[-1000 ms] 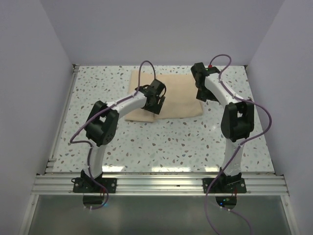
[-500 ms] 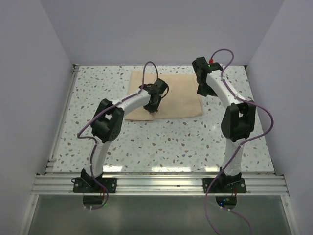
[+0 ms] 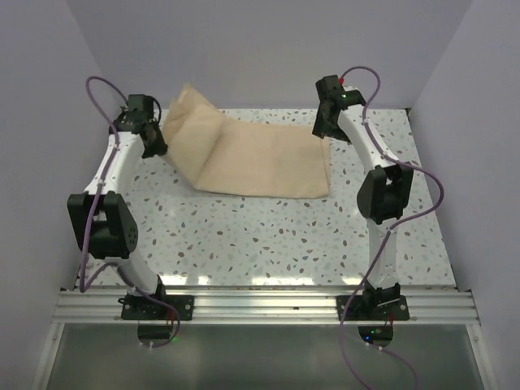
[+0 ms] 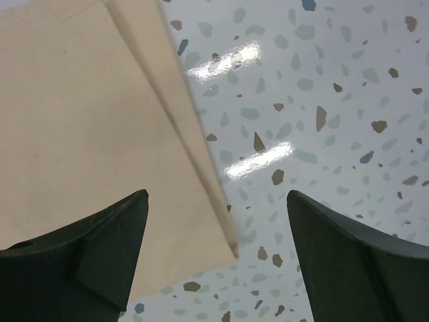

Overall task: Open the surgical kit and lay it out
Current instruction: Open the surgical kit at the center of the board.

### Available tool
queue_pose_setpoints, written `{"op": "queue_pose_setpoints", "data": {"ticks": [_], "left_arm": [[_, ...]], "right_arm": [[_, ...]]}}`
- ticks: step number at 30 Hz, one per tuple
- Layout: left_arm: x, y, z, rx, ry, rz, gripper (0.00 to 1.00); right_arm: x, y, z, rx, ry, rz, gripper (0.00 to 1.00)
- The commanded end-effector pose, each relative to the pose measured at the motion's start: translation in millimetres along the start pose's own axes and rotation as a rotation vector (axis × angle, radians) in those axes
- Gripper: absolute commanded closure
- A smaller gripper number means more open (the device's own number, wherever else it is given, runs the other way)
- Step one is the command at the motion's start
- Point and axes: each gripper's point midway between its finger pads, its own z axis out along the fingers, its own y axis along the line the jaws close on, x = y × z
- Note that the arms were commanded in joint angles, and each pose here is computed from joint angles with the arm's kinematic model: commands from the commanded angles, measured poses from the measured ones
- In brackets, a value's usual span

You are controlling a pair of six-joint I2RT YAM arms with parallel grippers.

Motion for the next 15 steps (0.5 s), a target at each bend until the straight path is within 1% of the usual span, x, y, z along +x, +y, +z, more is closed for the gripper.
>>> {"op": "queue_pose_setpoints", "data": {"ticks": [1,2,3,5,7,11,15], "left_arm": [[24.1,45.4,2.1,-0.09,0.027,-0.074,0.57],[40.8,57.0,9.4,-0.119,0.059,-0.093,0.14],[46.5,63.0,10.2,-0.123,0.072,-0.106,0.01],[63.0,70.2,15.5,-0.129,0.113,-0.13,0.0],[72.1,67.8,16.8,-0.11,0.135,-0.134,0.0],[74.0,62.2,14.0,-0.079,0.135,-0.148,0.0],[64.7,68.3,4.2,-0.108,0.1,-0.15,0.0]], "right_arm": [[-7.8,24.1,5.6,-0.094,0.01,0.018,0.12],[-5.8,29.8,11.5,-0.105,0.018,0.019,0.12],[-5.3,33.4,13.8,-0.116,0.021,0.02,0.12],[-4.7,42.5,19.4,-0.148,0.026,0.026,0.12],[-2.4,52.5,22.0,-0.189,0.035,0.021,0.12],[-14.0,80.5,26.9,-0.307,-0.002,0.04,0.11],[-28.6,97.3,38.4,-0.353,-0.054,0.095,0.11]]}}
